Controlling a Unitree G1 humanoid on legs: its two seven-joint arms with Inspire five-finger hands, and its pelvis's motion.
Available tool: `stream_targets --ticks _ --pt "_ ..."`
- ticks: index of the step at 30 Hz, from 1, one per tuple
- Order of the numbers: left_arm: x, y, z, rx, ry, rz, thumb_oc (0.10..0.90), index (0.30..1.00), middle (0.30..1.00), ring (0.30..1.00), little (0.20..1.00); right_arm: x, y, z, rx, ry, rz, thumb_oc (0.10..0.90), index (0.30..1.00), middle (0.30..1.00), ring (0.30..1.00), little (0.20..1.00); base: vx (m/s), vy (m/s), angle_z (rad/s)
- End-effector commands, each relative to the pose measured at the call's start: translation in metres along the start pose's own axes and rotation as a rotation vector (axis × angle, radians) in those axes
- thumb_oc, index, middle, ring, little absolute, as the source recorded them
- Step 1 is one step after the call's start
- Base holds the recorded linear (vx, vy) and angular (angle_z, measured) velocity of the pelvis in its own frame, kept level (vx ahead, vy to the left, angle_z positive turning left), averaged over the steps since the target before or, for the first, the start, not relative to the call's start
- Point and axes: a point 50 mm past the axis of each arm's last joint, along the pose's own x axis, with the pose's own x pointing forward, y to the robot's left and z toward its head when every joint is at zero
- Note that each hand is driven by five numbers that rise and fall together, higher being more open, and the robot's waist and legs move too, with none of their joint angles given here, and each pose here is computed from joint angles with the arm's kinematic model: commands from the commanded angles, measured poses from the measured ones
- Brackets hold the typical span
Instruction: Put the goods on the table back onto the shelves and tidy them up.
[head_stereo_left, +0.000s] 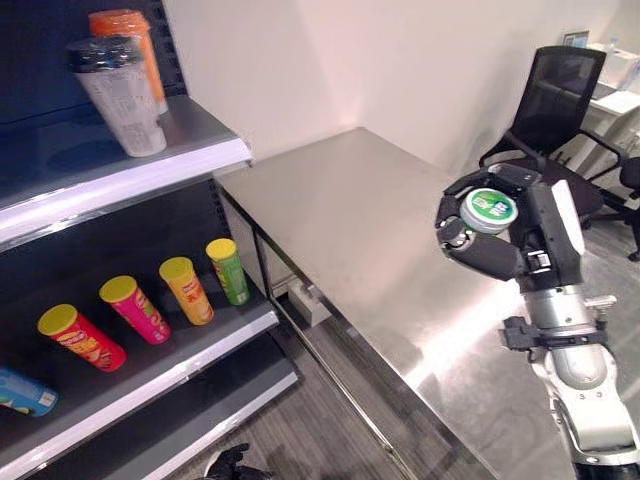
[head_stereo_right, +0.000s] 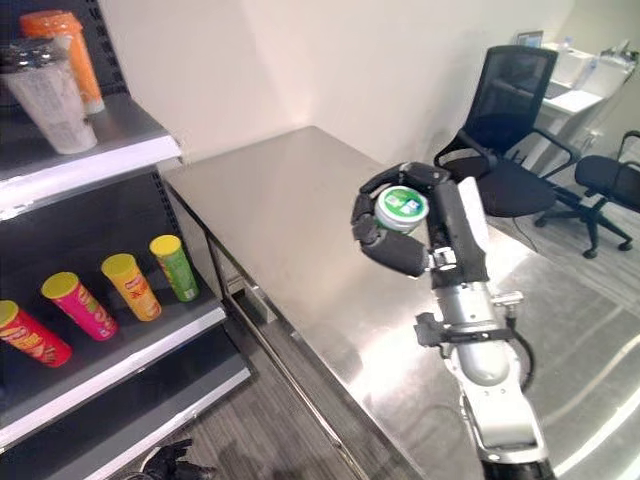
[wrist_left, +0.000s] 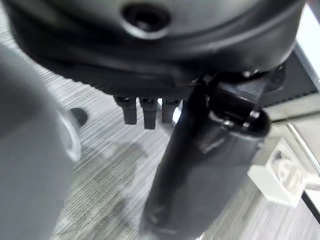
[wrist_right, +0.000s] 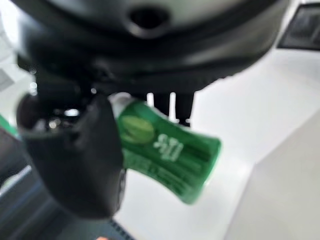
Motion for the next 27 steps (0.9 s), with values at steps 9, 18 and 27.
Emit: stream_targets --ticks 9,18,27 --pt "0.002 -0.026 0.034 0.42 -0.17 -0.13 0.8 0.9 0.9 0.9 0.9 0.005 -0.028 0.045 -0.022 -0.259 -0.248 0.4 0.3 0.3 0.3 0.3 -0.08 0.455 0.6" --pt "0.004 -0.011 0.038 0.359 -0.172 -0.077 0.8 0.9 0.9 0.9 0.9 -0.001 -0.022 0.04 0.009 -0.224 -0.223 0.4 0.3 0.3 0.3 0.3 -0.11 0.333 0.1" --pt "0.001 -0.028 0.028 0.359 -0.138 -0.159 0.8 0.9 0.9 0.9 0.9 -0.006 -0.023 0.046 -0.028 -0.245 -0.208 0.4 0.3 0.3 0.3 0.3 -0.05 0.139 0.15"
